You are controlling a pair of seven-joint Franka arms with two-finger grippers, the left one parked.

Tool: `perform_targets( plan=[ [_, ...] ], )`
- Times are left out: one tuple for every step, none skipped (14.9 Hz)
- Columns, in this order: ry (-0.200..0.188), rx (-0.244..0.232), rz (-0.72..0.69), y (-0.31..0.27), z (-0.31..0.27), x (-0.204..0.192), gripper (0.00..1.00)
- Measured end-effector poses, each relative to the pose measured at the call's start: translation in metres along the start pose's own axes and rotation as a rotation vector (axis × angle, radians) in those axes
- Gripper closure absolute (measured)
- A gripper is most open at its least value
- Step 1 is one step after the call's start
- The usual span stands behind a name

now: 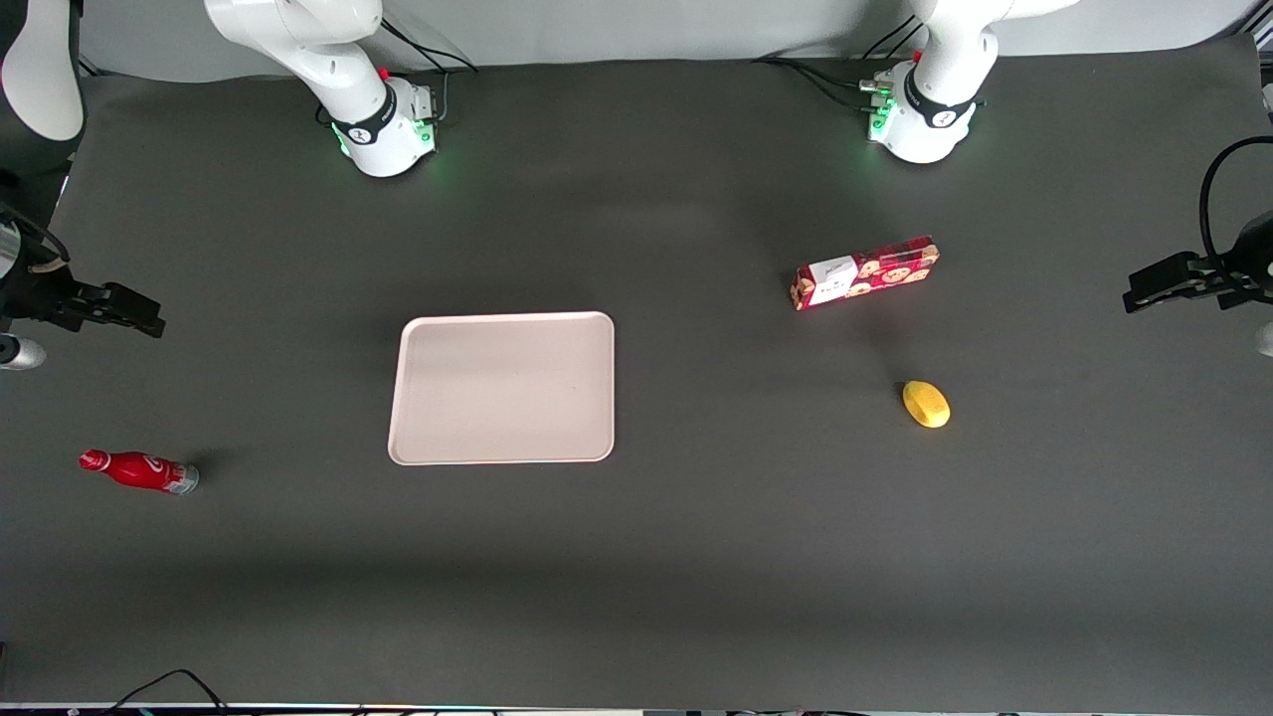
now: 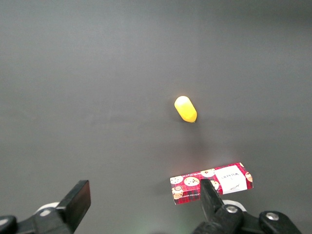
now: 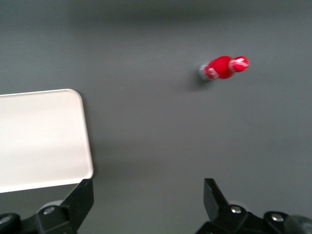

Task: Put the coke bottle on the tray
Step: 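Move the open right gripper toward the red Coca-Cola bottle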

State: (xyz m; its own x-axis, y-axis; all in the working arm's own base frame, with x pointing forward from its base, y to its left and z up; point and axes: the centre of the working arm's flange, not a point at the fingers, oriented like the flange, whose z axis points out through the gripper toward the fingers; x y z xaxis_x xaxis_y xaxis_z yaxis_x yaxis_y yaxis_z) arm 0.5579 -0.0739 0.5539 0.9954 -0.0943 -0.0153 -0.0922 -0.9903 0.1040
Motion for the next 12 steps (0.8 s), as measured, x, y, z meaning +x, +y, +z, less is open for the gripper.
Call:
perform_targets(
  plan=[
    [0.017,-0.008,-0.022,0.016,0.008,0.002,0.0],
    [0.041,-0.011,-0.046,0.036,0.017,0.003,0.0],
    [0.067,-0.017,-0.074,0.059,0.027,0.003,0.0],
    [0.094,-0.025,-0.115,0.083,0.038,0.002,0.0],
    [0.112,-0.027,-0.159,0.103,0.05,0.001,0.0],
    [0.118,-0.012,-0.194,0.116,0.062,0.0,0.0],
    [0.123,0.016,-0.226,0.127,0.076,0.001,0.0],
    [0.141,0.048,-0.267,0.135,0.091,0.005,0.0],
    [0.163,0.079,-0.307,0.142,0.108,0.012,0.0],
    [0.179,0.111,-0.338,0.149,0.129,0.02,0.0],
    [0.185,0.131,-0.362,0.154,0.148,0.028,0.0],
    [0.183,0.137,-0.384,0.158,0.164,0.037,0.0]
  ],
)
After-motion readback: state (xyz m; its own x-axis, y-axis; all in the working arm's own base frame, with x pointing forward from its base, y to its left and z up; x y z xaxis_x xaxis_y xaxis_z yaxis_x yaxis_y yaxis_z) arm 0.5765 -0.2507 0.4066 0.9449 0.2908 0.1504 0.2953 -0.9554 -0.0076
